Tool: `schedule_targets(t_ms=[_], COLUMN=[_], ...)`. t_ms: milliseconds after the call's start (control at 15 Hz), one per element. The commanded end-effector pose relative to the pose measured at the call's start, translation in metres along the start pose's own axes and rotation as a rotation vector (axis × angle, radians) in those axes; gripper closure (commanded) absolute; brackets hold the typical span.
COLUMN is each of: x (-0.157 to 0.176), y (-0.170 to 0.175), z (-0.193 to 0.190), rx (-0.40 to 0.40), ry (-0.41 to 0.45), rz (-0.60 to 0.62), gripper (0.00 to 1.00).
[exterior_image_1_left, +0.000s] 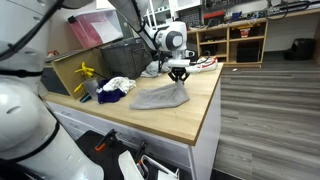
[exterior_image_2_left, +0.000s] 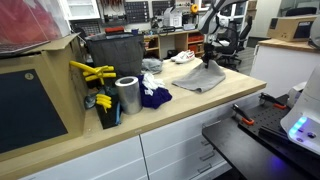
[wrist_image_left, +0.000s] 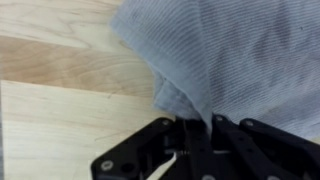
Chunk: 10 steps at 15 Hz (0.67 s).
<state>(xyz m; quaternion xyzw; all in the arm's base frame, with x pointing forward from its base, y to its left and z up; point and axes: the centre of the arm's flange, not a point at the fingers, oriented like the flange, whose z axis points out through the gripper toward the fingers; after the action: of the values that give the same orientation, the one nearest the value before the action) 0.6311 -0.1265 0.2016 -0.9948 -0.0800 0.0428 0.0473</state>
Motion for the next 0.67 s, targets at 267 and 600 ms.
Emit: schedule_targets(t_ms=[267, 600], x=[-0.025, -0.032], y=[-0.058, -0.119], z=[-0.057, -0.055], rx=[-0.174, -0.229], ry=[0.006, 0.006], rz=[0.028, 0.084], gripper=[0.99, 0.99])
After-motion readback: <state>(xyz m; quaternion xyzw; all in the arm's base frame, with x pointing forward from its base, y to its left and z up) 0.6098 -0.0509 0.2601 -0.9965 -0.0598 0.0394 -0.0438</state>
